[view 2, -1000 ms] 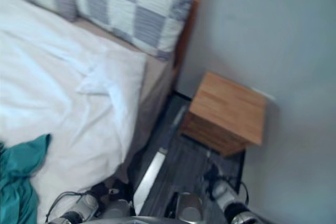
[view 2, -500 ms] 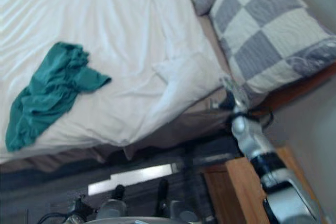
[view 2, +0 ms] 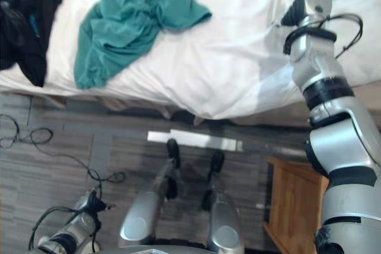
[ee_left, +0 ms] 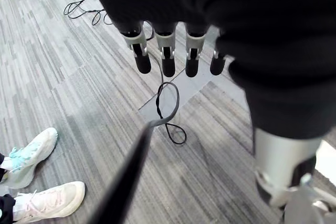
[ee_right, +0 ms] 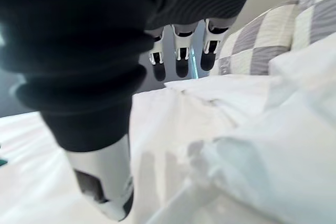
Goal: Tidy up the quilt and then pick up the clothes from the bed and put them into the laundry hamper.
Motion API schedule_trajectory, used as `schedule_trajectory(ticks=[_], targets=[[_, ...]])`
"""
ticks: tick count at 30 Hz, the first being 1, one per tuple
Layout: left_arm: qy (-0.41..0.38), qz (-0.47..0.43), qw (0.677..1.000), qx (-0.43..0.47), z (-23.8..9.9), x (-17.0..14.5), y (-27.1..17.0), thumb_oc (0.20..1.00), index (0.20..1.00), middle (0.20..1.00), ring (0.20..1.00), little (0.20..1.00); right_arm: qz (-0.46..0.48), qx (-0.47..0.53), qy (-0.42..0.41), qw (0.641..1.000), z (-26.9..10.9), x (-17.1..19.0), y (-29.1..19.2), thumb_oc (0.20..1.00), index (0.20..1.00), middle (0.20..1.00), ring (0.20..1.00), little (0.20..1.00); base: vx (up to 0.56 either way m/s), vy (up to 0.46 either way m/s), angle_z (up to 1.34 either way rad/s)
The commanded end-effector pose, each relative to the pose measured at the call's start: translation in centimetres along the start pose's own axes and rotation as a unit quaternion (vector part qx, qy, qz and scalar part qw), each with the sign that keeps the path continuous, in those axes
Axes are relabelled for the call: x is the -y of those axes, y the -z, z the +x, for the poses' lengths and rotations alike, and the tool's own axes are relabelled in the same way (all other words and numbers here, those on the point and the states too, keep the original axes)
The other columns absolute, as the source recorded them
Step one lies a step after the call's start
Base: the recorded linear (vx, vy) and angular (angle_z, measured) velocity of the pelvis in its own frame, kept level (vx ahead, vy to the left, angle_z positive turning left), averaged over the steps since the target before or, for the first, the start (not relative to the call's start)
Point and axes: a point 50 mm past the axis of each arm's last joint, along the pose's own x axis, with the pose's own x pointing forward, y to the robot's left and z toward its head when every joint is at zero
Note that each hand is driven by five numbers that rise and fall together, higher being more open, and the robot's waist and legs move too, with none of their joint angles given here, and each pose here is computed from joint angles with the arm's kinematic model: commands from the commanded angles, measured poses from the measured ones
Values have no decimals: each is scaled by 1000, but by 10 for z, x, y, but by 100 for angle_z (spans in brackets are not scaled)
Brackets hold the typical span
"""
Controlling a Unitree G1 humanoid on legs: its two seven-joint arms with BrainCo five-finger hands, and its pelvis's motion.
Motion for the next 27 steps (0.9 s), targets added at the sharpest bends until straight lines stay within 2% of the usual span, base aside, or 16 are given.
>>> schedule_trajectory(ticks=[1,6,7,10,12,14,15,16,19,20,21,22,23,26,27], targets=[[-16,11,1000,8,2,-4,-4,1000,1000,1000,1000,1000,-80,-54,-2,995,2,6,31,1000,1000,1000,1000,1000,-36,-3,11],[-15,-8,999,27,2,0,-18,1000,1000,1000,1000,1000,-83,-99,-5,992,-3,5,53,1000,1000,1000,1000,1000,-14,6,0],[-14,-16,999,32,1,3,-21,1000,1000,1000,1000,1000,-83,-109,-10,991,-9,1,64,200,200,200,200,200,-9,14,-12],[-8,-19,999,25,0,7,-20,1000,1000,1000,1000,1000,-74,-108,-15,991,-19,-8,75,200,200,200,200,200,-4,7,-3],[4,-22,1000,3,-2,14,-11,1000,1000,1000,1000,1000,-34,-87,-27,995,-45,-33,77,200,200,200,200,200,22,21,-11],[5,-24,1000,-2,-2,16,-9,1000,1000,1000,1000,1000,-12,-85,-30,996,-58,-42,79,200,200,200,200,200,54,17,-12],[16,-32,999,-18,-4,22,-3,1000,1000,1000,1000,1000,24,-95,-65,993,-96,-69,90,200,200,200,200,200,69,14,-10],[16,-30,999,-18,-4,22,-3,1000,1000,1000,1000,1000,24,-97,-65,993,-97,-69,91,200,200,200,200,200,94,18,-7],[25,-33,998,-41,-7,24,10,1000,1000,1000,1000,1000,38,-157,-139,977,-166,-101,128,200,200,200,200,200,109,33,-10],[29,-32,998,-48,-8,24,15,1000,1000,1000,1000,1000,39,-190,-161,968,-188,-110,141,200,200,200,200,200,150,45,-15],[35,-34,997,-64,-10,24,25,1000,1000,1000,1000,1000,57,-271,-196,941,-231,-123,167,200,200,200,200,200,145,55,-10],[36,-36,996,-70,-10,24,29,1000,1000,1000,1000,1000,73,-311,-206,925,-249,-129,175,655,655,655,655,655,136,62,-8],[39,-38,996,-77,-12,25,33,1000,1000,1000,1000,1000,84,-346,-207,911,-266,-131,183,1000,1000,1000,1000,1000,93,49,-10],[51,-45,992,-108,-18,32,48,1000,1000,1000,1000,1000,117,-451,-166,869,-308,-124,208,1000,1000,1000,1000,1000,88,69,-24],[52,-46,991,-113,-19,33,51,1000,1000,1000,1000,1000,113,-457,-147,870,-307,-119,211,1000,1000,1000,1000,1000,69,70,-13]])
